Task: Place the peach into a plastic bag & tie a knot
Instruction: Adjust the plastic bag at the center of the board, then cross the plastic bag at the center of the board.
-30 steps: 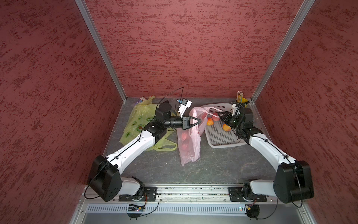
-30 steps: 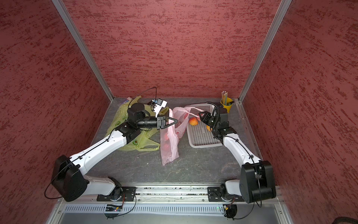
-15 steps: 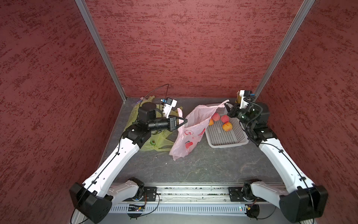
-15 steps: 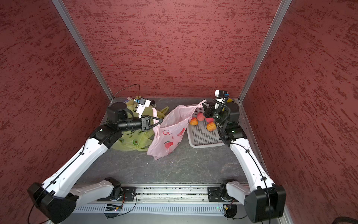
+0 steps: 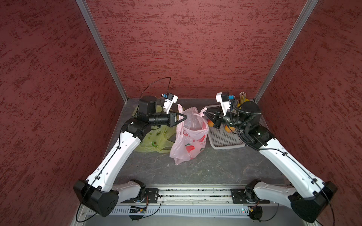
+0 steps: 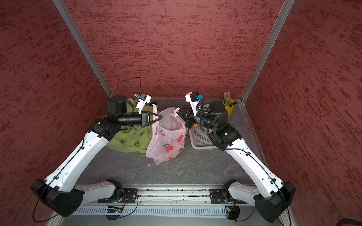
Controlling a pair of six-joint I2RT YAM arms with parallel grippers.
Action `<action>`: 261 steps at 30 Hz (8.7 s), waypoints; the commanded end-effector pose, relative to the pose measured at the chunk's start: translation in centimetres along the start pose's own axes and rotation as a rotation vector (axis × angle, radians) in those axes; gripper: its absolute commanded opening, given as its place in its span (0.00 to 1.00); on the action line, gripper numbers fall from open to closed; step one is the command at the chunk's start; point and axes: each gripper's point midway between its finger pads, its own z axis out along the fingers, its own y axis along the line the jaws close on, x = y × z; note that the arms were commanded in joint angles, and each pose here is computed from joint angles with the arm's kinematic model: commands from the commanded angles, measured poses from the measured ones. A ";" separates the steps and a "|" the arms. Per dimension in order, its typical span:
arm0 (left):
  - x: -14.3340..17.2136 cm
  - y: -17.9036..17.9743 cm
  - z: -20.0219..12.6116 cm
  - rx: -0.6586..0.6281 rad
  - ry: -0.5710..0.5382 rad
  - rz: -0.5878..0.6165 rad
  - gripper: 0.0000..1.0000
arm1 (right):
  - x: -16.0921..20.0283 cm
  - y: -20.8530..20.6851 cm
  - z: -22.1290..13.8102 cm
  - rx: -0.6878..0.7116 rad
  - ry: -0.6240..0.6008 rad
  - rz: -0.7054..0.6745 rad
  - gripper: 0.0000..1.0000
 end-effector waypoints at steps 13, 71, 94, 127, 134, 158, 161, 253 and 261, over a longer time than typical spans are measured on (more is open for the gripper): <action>3.7 -1.1 5.0 0.094 0.232 0.117 0.24 | 3.8 0.9 2.5 -0.018 0.122 0.006 0.00; -5.2 -9.6 -3.0 0.533 -0.001 0.117 0.00 | 1.7 6.9 5.2 -0.395 0.103 -0.070 0.86; -5.0 -10.7 -1.6 0.604 0.023 0.097 0.00 | 0.5 12.9 6.2 -0.726 0.021 0.009 0.46; -4.2 -3.8 -5.8 0.115 -0.268 0.126 0.81 | 2.2 2.2 10.3 0.004 0.144 0.356 0.00; -3.7 -1.7 -4.3 0.013 -0.258 0.108 0.74 | 2.3 2.0 10.6 0.010 0.133 0.374 0.00; -3.5 2.2 -1.3 -0.026 -0.223 -0.035 0.00 | 2.8 0.9 9.3 0.129 0.149 0.303 0.39; -3.1 2.8 -1.7 -0.022 -0.221 -0.054 0.00 | 0.9 -0.4 6.0 0.273 0.115 0.236 0.55; 6.0 -0.4 7.3 -0.027 0.377 0.224 0.20 | 4.6 0.9 0.7 -0.017 0.192 0.058 0.00; 7.5 -1.1 7.7 -0.019 0.421 0.250 0.23 | 6.8 0.7 0.5 -0.018 0.233 0.073 0.00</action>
